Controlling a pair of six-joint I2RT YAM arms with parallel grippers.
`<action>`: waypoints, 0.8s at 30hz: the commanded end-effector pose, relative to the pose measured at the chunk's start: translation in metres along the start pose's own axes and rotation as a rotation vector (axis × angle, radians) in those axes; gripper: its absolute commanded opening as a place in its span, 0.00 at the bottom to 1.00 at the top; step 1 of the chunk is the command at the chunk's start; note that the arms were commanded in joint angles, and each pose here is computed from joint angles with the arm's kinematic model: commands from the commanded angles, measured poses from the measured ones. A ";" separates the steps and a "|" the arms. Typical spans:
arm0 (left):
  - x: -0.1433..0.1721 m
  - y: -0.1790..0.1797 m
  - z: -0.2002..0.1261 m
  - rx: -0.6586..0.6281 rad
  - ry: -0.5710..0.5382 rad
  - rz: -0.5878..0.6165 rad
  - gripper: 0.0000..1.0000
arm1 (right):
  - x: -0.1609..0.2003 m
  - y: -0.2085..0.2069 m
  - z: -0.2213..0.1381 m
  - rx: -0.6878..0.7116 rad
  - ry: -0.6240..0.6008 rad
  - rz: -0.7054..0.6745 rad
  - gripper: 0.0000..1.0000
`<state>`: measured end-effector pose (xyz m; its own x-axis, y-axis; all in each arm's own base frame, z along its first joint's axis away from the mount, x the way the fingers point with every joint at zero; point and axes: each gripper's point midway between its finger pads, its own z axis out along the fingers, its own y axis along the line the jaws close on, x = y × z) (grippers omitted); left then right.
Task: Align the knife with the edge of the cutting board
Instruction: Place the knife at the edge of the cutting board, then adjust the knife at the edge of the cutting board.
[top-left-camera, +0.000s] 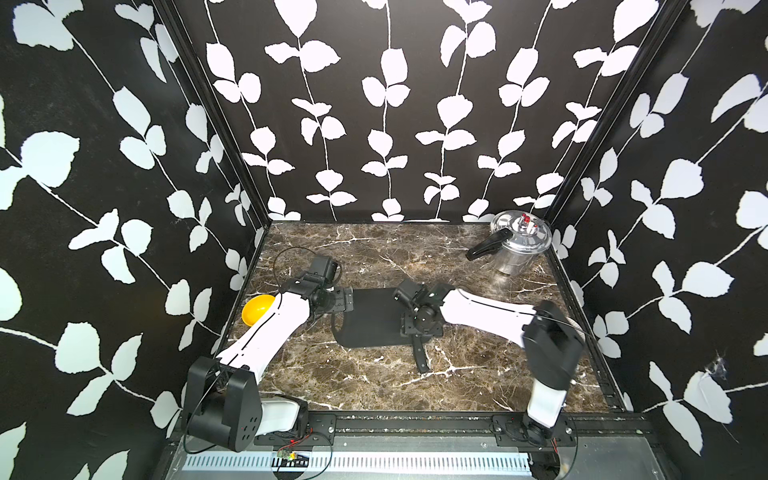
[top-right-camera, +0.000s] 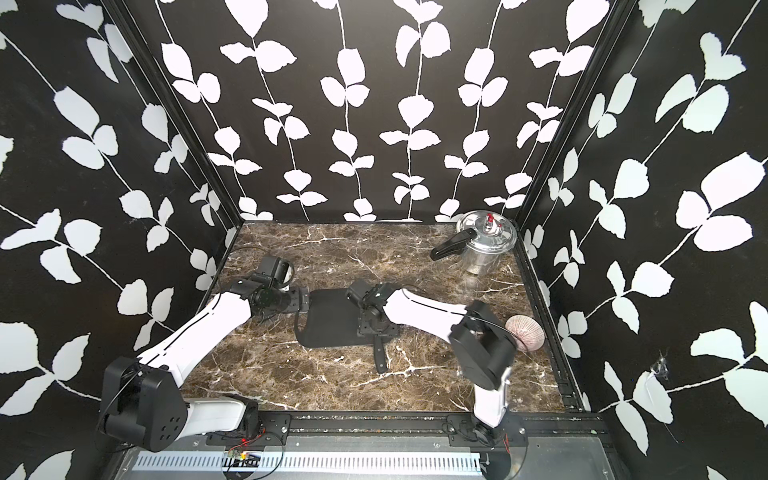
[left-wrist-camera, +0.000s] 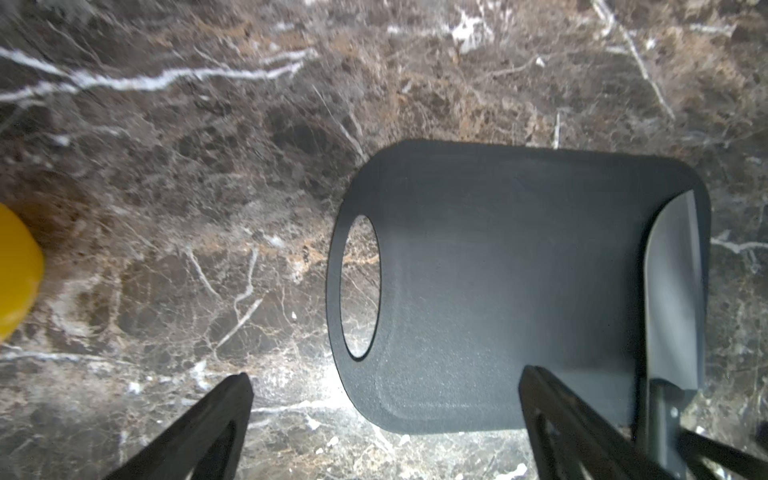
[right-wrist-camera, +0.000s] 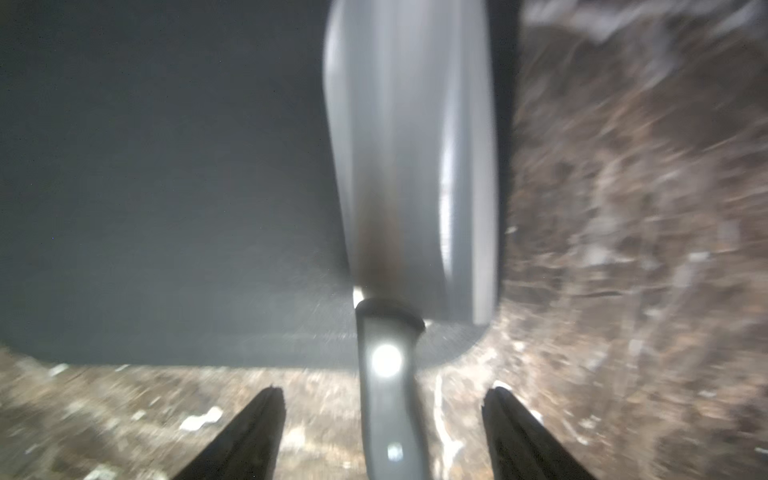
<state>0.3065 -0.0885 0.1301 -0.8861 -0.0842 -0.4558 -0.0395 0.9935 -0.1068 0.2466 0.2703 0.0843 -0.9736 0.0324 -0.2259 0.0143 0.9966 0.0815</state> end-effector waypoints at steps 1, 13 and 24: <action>-0.015 0.010 -0.006 -0.067 -0.051 0.012 0.98 | -0.025 -0.034 -0.031 -0.018 -0.130 0.074 0.80; -0.021 0.050 0.003 -0.118 -0.122 -0.134 0.98 | -0.045 -0.113 -0.056 -0.132 -0.344 0.164 0.99; -0.002 0.033 0.016 -0.005 -0.067 -0.167 0.99 | -0.015 -0.048 -0.025 -0.019 -0.192 -0.008 0.99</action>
<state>0.3169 -0.0485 0.1088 -0.8454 -0.2308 -0.4817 -0.1964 0.9730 -0.1216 0.2477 0.2006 0.0990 -0.9229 0.0564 -0.3810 0.0103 0.9925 0.1220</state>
